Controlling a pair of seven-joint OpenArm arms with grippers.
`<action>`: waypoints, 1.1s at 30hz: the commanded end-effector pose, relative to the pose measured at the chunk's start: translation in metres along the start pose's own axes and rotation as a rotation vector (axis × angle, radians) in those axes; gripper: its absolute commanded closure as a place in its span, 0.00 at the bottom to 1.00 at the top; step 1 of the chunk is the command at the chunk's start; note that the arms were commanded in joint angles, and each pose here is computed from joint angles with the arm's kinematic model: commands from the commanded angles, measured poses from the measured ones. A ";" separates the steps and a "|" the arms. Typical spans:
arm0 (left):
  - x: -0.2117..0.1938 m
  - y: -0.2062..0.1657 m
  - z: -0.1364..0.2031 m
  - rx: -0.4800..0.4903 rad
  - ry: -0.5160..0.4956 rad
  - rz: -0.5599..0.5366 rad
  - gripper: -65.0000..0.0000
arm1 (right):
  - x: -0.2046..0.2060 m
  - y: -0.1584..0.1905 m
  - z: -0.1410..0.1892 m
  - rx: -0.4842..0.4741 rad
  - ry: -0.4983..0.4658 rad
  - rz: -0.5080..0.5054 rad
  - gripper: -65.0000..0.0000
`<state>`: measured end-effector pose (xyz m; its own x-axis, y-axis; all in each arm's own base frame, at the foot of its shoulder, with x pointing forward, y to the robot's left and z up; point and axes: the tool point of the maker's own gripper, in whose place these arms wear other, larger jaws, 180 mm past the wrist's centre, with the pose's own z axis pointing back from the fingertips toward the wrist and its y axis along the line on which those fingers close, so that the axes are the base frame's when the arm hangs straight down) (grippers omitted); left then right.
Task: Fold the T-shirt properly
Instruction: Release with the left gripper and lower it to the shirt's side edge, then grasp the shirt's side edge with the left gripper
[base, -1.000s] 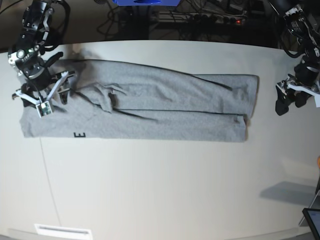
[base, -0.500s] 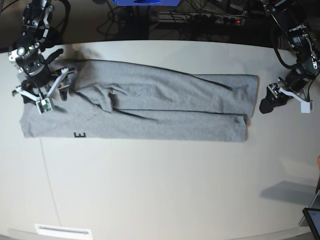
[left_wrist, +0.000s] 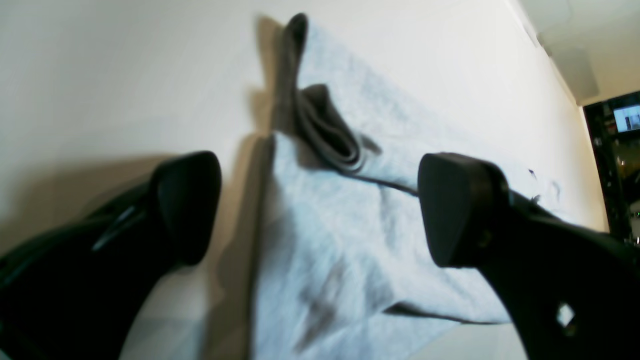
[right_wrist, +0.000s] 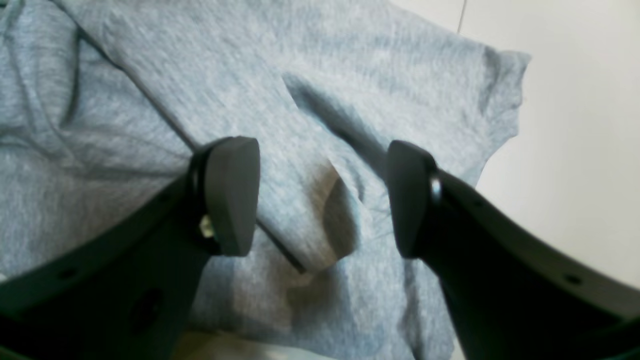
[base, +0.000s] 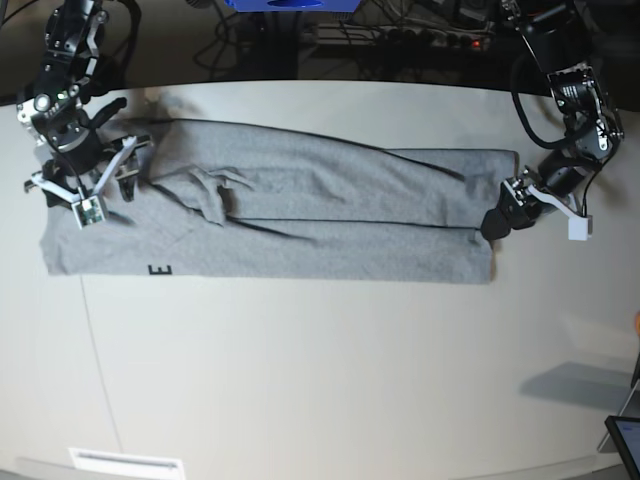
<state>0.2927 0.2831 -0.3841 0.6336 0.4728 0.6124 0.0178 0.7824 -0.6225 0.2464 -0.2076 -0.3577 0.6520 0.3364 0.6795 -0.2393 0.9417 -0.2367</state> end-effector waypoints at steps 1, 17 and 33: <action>-0.002 -0.001 -0.002 0.005 0.035 -0.019 0.07 | 0.011 -0.004 0.003 -0.012 -0.040 0.007 0.42; -0.021 0.006 -0.021 -0.002 0.071 0.070 0.14 | 0.001 -0.001 0.005 -0.004 -0.020 0.009 0.42; -0.040 0.007 -0.033 0.041 0.139 0.033 0.88 | 0.001 -0.001 0.005 -0.004 -0.020 0.009 0.42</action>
<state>0.3059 0.2553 -0.4139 0.6813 0.4593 0.5700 0.0089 0.7734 -0.6339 0.2376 -0.2077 -0.3635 0.6677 0.3369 0.6639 -0.2453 0.9415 -0.2310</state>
